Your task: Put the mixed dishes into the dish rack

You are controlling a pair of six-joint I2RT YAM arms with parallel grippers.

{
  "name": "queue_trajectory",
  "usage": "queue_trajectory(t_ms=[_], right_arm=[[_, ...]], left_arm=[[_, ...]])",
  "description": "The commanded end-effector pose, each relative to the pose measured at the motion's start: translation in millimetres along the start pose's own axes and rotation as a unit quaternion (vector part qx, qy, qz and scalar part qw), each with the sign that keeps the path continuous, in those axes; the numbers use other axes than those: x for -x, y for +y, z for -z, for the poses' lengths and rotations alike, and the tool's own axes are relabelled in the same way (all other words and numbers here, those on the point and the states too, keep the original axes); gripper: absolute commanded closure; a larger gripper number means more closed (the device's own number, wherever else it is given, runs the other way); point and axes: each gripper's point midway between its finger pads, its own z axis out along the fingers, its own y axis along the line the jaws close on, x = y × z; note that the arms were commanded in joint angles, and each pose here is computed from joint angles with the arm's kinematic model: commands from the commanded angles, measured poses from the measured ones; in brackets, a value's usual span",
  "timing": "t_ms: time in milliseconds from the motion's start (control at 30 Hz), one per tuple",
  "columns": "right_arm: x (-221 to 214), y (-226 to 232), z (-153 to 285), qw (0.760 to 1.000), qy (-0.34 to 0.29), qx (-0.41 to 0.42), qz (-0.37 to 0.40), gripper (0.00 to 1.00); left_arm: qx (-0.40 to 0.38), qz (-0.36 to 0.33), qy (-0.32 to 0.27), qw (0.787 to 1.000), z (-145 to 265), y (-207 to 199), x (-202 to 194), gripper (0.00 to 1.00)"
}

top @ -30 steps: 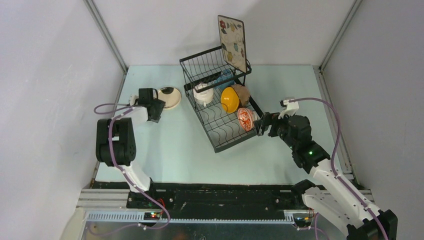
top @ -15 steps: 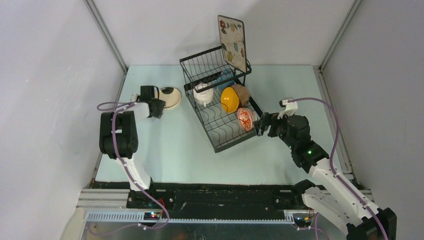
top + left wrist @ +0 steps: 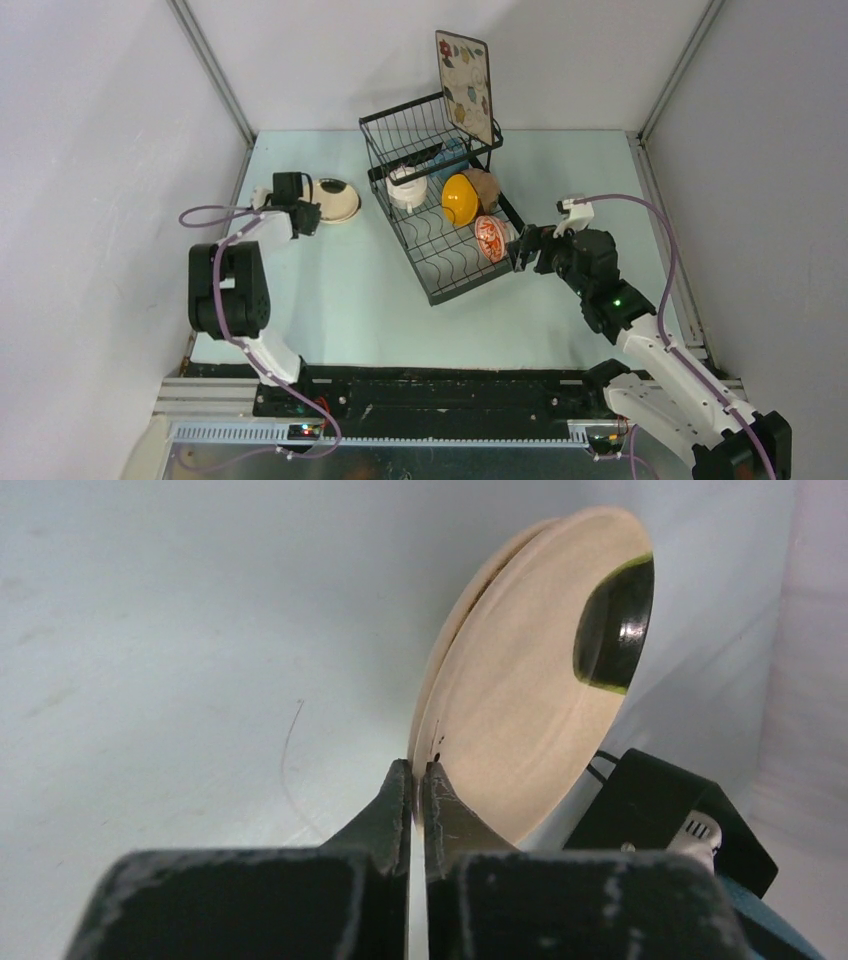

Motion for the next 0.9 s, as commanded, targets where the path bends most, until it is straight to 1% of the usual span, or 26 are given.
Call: queue_trajectory(t_ms=[0, 367, 533, 600, 667, 700, 733, 767, 800, 833, 867], right_arm=[[10, 3, -4, 1.000, -0.022, 0.004, 0.002, 0.00], [9, 8, -5, 1.000, -0.018, 0.019, 0.003, 0.00], [9, 10, -5, 1.000, -0.018, 0.021, 0.002, 0.01], [7, 17, -5, 0.999, -0.014, 0.040, 0.003, 0.01], [5, 29, -5, 0.997, -0.008, 0.072, 0.007, 0.01], [2, 44, -4, 0.993, 0.000, 0.113, 0.013, 0.01], [8, 54, -4, 0.990, -0.011, 0.138, 0.016, 0.01], [4, 69, -3, 0.985, -0.003, 0.170, 0.018, 0.00], [8, 78, -4, 0.982, -0.010, 0.187, 0.019, 0.00], [7, 90, 0, 0.977, -0.006, 0.215, 0.017, 0.00], [14, 98, 1, 0.973, -0.014, 0.228, 0.016, 0.00]], left_arm=[[-0.023, -0.012, -0.047, 0.999, 42, -11, 28, 1.00], [-0.083, -0.017, -0.059, 0.995, 100, 2, 24, 1.00], [-0.113, -0.023, -0.056, 0.992, 119, 5, 21, 1.00], [-0.124, -0.027, -0.052, 0.991, 127, 6, 19, 1.00], [-0.155, -0.038, -0.045, 0.986, 137, -1, 14, 1.00], [-0.173, -0.048, -0.034, 0.983, 144, -2, 8, 1.00], [-0.187, -0.053, -0.032, 0.980, 148, -6, 6, 1.00], [-0.207, -0.065, -0.022, 0.976, 156, -8, 1, 1.00], [-0.231, -0.075, -0.028, 0.970, 165, -12, 2, 1.00], [-0.250, -0.083, -0.015, 0.964, 172, -15, -4, 1.00], [-0.270, -0.088, -0.020, 0.959, 183, -17, -3, 1.00]])
